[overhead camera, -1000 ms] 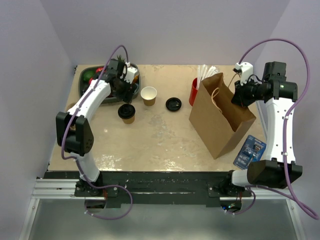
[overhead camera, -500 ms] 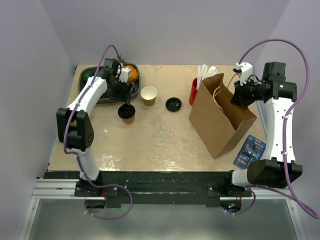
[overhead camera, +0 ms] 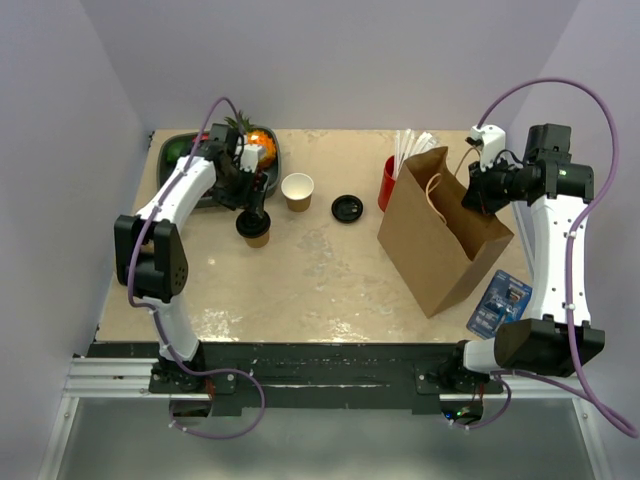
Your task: Pack the takeout coffee
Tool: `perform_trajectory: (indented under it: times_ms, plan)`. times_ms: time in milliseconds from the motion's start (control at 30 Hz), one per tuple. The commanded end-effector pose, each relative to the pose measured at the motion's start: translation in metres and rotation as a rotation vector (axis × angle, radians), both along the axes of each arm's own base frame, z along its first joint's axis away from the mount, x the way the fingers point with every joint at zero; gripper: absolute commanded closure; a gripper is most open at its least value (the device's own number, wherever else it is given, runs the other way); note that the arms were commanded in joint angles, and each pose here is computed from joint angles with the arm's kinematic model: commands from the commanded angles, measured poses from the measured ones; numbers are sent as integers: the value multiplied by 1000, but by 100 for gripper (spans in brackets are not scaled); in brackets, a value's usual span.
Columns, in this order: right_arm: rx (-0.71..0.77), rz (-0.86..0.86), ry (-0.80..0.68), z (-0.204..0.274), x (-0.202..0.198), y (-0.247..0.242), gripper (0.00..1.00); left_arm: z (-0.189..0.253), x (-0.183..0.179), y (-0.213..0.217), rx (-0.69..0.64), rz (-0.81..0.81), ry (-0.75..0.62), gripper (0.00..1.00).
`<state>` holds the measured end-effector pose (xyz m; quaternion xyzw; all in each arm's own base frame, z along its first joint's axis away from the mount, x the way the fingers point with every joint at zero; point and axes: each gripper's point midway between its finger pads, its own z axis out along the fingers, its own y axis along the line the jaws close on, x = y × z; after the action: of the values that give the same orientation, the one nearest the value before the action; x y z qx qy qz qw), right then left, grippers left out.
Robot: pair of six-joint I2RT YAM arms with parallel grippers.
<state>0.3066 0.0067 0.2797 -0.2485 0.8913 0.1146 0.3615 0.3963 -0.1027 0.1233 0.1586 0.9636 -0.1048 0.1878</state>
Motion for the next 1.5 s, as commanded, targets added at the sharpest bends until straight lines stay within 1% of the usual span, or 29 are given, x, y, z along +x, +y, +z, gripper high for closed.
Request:
perform_trajectory:
  times_ms: [0,167,267,433,667,700,900,1467]
  plan:
    - [0,-11,3,0,0,-1,100,11,-12,-8,-54,6,7,12]
    - [2,-13,2,0,0,0,100,16,-11,-8,-56,12,-5,12]
    - [0,-14,2,1,0,-1,100,27,-8,-6,-52,21,-42,12]
    - [1,-12,5,0,-1,-1,100,38,-14,-11,-68,0,-61,13]
    - [7,-8,2,2,1,0,100,21,-34,-14,-78,7,7,12]
    - [8,-7,5,1,1,0,100,20,-34,-16,-90,31,19,12]
    - [7,-4,1,2,1,1,100,16,-28,-15,-74,49,16,12]
    - [8,-7,5,0,0,1,100,5,-15,-20,-85,49,42,14]
